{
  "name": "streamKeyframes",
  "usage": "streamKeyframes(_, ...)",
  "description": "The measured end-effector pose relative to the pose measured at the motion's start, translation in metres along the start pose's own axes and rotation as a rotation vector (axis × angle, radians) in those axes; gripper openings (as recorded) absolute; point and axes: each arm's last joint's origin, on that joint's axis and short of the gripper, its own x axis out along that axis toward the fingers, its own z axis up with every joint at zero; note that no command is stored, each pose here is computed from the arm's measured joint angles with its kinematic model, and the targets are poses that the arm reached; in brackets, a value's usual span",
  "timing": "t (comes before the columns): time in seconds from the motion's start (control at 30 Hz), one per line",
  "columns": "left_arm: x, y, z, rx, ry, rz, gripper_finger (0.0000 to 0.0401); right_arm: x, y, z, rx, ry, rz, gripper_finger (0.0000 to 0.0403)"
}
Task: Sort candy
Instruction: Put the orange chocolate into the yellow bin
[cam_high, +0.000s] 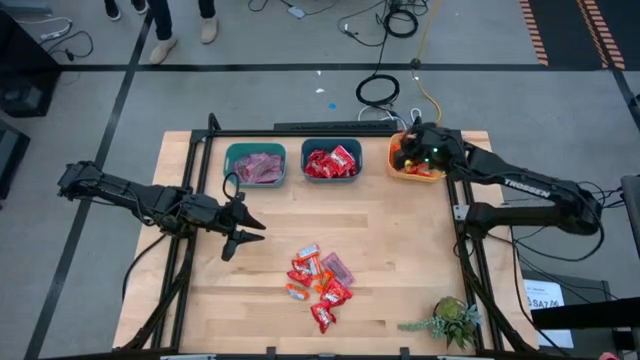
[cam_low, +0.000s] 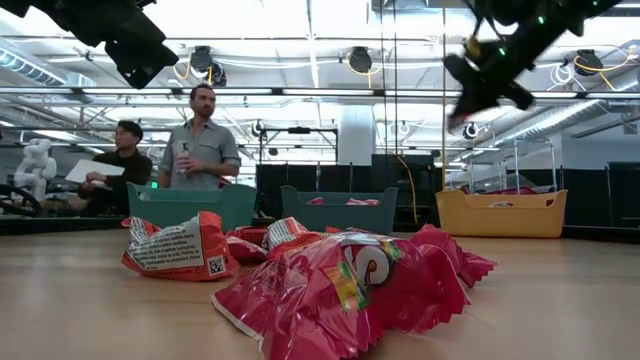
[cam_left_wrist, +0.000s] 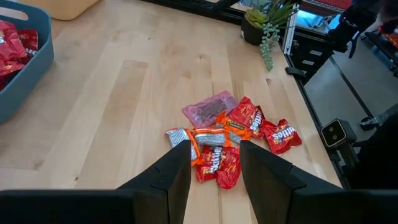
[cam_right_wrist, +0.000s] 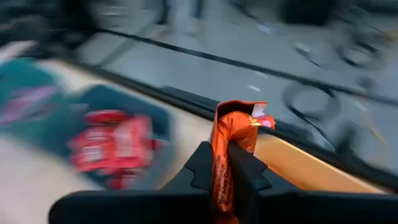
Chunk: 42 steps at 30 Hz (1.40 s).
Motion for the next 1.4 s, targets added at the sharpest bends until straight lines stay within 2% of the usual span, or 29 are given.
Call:
streamKeyframes(0.3, 0.000, 0.000, 0.000, 0.000, -0.008, 0.014, 0.0146, 0.021, -0.049, -0.016, 0.099, 0.181, -0.300, 0.0029)
streamKeyframes(0.4, 0.000, 0.001, 0.001, 0.000, -0.022, 0.037, 0.0146, 0.030, -0.060, -0.018, 0.149, 0.233, -0.350, 0.0028)
streamKeyframes(0.53, 0.000, 0.001, 0.001, 0.001, -0.025, 0.045, 0.0146, 0.037, -0.067, -0.021, 0.171, 0.282, -0.370, 0.0031)
streamKeyframes(0.67, 0.000, 0.001, 0.001, 0.001, -0.024, 0.045, 0.0146, 0.039, -0.073, -0.023, 0.193, 0.306, -0.409, 0.0050)
streamKeyframes(1.2, 0.000, 0.001, 0.001, 0.019, -0.023, 0.047, 0.0146, 0.038, -0.073, -0.024, 0.168, 0.330, -0.407, 0.0203)
streamKeyframes(1.4, 0.000, 0.001, 0.001, 0.019, -0.024, 0.046, 0.0146, 0.038, -0.073, -0.025, 0.156, 0.343, -0.409, 0.0244)
